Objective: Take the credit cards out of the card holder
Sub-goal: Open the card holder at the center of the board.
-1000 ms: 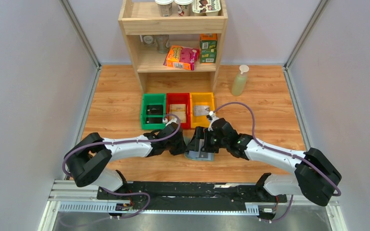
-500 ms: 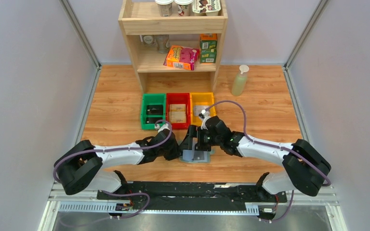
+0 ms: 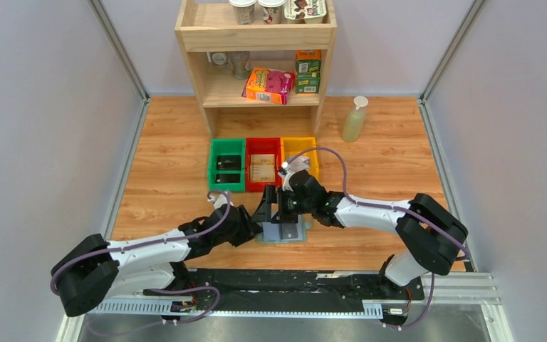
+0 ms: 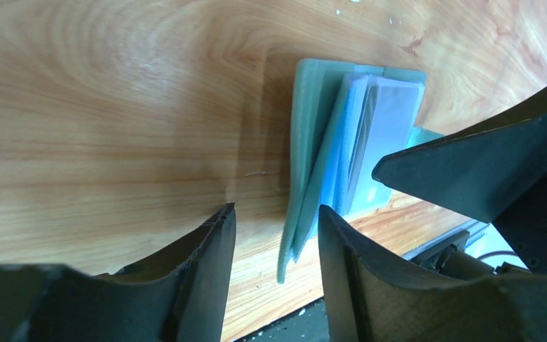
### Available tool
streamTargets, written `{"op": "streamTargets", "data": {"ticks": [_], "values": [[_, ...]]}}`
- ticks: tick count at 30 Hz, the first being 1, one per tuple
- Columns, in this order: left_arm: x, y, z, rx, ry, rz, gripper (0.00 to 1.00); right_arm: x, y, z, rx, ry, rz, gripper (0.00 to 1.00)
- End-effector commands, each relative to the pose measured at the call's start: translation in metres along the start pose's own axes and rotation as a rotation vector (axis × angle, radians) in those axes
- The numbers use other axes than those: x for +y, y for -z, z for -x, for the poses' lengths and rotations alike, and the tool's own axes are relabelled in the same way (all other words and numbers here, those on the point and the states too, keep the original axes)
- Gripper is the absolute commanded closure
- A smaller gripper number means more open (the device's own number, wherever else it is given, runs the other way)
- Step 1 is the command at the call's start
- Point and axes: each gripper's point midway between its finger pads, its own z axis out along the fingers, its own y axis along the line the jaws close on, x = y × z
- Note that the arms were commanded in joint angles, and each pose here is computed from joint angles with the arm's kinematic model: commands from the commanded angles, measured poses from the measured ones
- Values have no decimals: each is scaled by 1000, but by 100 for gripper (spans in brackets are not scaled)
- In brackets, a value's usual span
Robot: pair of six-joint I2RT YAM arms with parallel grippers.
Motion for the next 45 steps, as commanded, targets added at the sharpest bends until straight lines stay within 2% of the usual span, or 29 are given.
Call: {"op": "streamTargets", "data": {"ticks": [1,5,15,25,30,32,34,37,45], "values": [[-4,8,11,-63,51,-28,44,19,-9,9,-15,10,58,0],[8,15,12,-78,66,1,36,11,-20,4,8,-16,46,0],[2,20,14,-85,68,-39,39,-5,-38,-5,54,-48,22,0],[-16,8,10,-36,-9,-35,40,20,4,20,-39,66,-22,0],[-20,1,9,-20,-31,-11,40,-8,36,24,-102,87,-216,0],[-21,-1,9,-19,-36,-7,43,-22,47,26,-128,90,-287,0],[-24,-2,10,-24,-33,-19,50,-33,52,23,-136,86,-323,0],[-22,-4,9,-18,-28,-18,66,-45,53,17,-129,65,-358,0],[-21,-7,6,-5,-32,-13,71,-68,50,13,-133,41,-439,0]]}}
